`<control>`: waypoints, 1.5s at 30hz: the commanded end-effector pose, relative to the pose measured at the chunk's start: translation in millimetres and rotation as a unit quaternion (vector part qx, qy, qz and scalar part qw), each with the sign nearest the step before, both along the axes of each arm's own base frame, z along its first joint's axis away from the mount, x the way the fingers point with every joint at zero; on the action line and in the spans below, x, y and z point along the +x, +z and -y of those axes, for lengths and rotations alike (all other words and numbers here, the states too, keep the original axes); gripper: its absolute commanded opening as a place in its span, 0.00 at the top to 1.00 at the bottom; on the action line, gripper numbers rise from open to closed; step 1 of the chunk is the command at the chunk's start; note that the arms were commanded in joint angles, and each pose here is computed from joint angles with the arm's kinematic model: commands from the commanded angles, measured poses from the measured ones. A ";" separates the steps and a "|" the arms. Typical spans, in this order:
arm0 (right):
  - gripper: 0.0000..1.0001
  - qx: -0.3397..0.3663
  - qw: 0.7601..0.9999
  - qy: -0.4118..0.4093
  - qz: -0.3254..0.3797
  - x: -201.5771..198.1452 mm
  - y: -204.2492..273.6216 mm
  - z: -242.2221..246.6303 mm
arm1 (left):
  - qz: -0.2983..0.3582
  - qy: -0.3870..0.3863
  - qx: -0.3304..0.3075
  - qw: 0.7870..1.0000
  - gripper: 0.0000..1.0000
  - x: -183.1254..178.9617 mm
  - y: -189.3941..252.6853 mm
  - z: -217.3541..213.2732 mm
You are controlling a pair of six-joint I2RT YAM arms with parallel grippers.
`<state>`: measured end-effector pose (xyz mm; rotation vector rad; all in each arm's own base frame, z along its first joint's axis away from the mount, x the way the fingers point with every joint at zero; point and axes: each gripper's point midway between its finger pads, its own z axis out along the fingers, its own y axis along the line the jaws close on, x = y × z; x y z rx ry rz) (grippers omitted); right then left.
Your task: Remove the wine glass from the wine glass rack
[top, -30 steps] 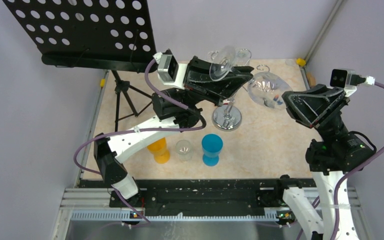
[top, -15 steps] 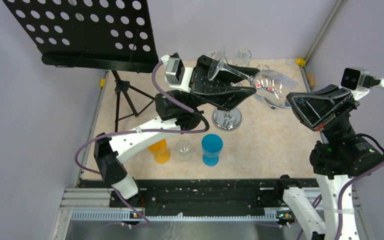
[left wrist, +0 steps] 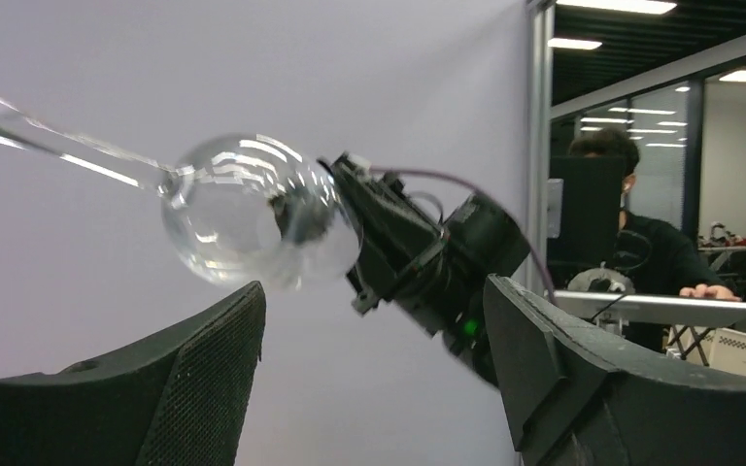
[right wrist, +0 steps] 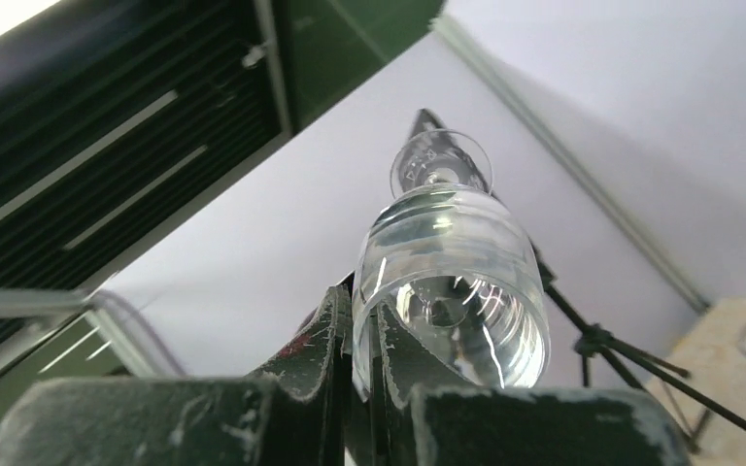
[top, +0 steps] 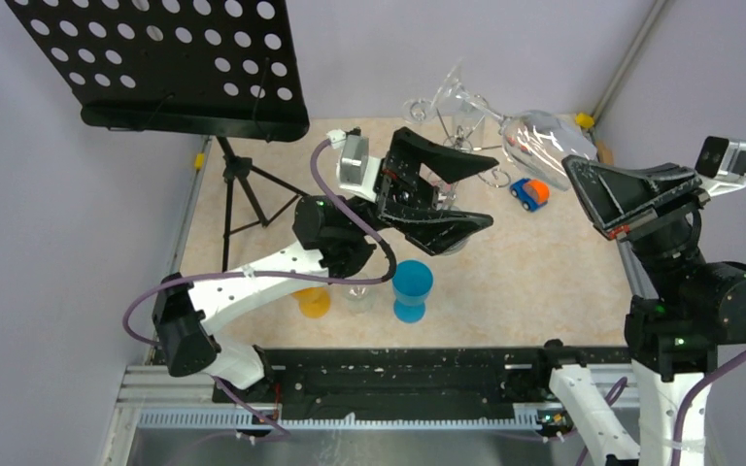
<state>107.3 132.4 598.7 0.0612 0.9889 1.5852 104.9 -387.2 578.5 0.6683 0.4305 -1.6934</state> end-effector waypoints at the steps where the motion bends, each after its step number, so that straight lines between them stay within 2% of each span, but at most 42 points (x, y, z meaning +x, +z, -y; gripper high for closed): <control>1: 1.00 -0.043 0.990 -0.117 -0.061 22.8 -15.1 17.9 | -0.057 0.053 0.070 0.995 0.15 19.1 -28.8 0.0; 7: 1.00 -0.104 0.966 -0.210 -0.105 20.8 -33.6 37.6 | -0.098 0.207 0.159 0.960 0.14 60.5 -77.6 -15.5; 11: 1.00 -0.142 0.939 -0.280 -0.138 21.6 -42.9 58.2 | -0.117 0.311 0.205 0.921 0.12 88.5 -96.8 -37.0; 12: 1.00 -0.154 0.929 -0.301 -0.151 22.8 -47.4 65.1 | -0.129 0.336 0.222 0.906 0.09 96.7 -102.1 -43.5; 15: 1.00 -0.193 0.879 -0.379 -0.217 27.1 -71.1 96.8 | -0.170 0.398 0.262 0.863 0.07 117.6 -110.5 -63.4; 17: 1.00 -0.220 0.835 -0.426 -0.270 31.0 -94.4 119.6 | -0.177 0.422 0.277 0.845 0.06 123.5 -111.6 -72.2; 20: 1.00 -0.277 0.777 -0.453 -0.337 39.4 -134.1 138.7 | -0.179 0.433 0.287 0.835 0.05 125.4 -113.9 -78.6; 23: 1.00 -0.329 0.741 -0.443 -0.384 47.6 -175.5 142.9 | -0.181 0.434 0.291 0.833 0.05 126.4 -115.2 -81.0; 31: 1.00 -0.422 0.723 -0.317 -0.446 65.4 -266.7 111.0 | -0.217 0.437 0.296 0.821 0.05 135.8 -124.6 -80.0; 37: 1.00 -0.417 0.746 -0.215 -0.473 65.4 -310.3 76.5 | -0.227 0.439 0.295 0.818 0.02 137.9 -126.7 -81.6; 40: 1.00 -0.406 0.759 -0.179 -0.477 62.4 -326.6 63.0 | -0.233 0.445 0.309 0.808 0.01 140.5 -134.8 -84.9; 45: 1.00 -0.409 0.760 -0.125 -0.490 53.6 -352.6 48.7 | -0.241 0.449 0.304 0.805 0.01 144.4 -133.7 -88.7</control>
